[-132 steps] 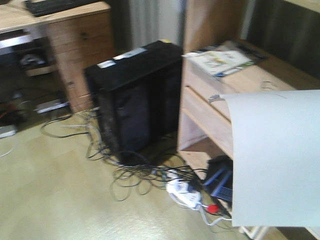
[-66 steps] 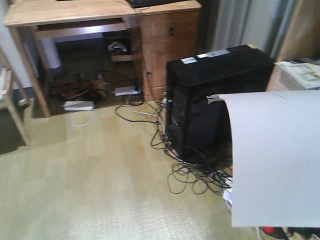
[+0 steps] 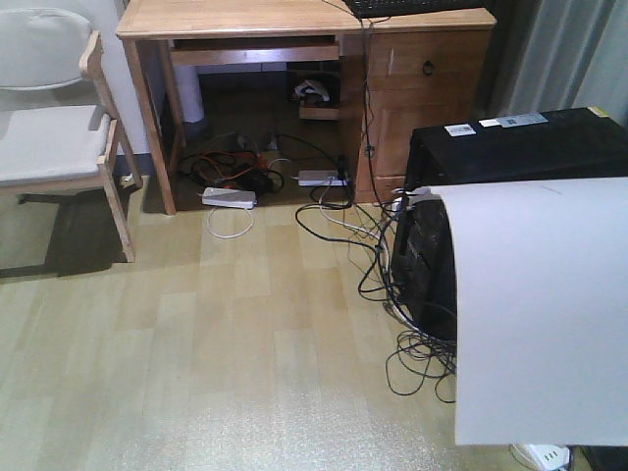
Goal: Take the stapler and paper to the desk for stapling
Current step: 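Drive the base away from the shelf toward the wooden desk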
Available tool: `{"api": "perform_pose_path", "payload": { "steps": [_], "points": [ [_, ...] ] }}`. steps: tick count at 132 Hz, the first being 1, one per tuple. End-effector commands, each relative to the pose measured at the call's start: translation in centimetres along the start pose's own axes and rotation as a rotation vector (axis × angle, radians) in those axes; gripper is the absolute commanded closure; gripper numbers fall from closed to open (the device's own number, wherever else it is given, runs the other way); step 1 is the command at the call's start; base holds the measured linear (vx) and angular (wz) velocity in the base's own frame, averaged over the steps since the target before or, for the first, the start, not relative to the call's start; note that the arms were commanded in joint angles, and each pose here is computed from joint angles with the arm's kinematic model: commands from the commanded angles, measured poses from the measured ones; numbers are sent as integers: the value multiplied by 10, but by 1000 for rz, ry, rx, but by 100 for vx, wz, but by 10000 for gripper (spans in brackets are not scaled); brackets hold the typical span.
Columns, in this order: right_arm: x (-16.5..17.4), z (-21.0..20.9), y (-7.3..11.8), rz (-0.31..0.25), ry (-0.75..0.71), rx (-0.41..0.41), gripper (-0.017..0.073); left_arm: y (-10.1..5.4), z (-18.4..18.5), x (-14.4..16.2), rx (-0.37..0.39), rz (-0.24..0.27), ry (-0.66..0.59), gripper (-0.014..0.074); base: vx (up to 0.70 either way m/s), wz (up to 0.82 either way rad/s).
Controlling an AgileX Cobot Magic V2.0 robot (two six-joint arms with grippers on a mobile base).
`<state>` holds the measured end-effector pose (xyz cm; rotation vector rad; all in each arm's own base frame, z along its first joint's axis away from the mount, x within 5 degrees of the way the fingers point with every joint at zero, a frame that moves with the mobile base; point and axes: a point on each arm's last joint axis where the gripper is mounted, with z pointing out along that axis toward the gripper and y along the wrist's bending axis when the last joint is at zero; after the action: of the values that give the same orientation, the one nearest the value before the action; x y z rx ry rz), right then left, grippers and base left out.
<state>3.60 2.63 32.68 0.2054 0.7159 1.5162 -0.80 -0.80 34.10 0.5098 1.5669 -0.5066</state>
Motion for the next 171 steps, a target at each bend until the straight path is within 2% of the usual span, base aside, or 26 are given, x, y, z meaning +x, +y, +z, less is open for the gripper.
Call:
{"api": "perform_pose_path", "payload": {
  "steps": [1, 85, 171],
  "points": [
    [-3, 5, 7, -7, -10, -50, 565, 0, -2, -17, -3, -11, -128, 600, 8, 11],
    [-3, 5, 7, -7, -10, -50, 565, 0, -2, -17, -3, -11, -128, 600, 12, 9],
    [-3, 5, 7, -7, -10, -50, 565, 0, -2, -17, -3, -11, -128, 600, 24, 4]
  ]
}}
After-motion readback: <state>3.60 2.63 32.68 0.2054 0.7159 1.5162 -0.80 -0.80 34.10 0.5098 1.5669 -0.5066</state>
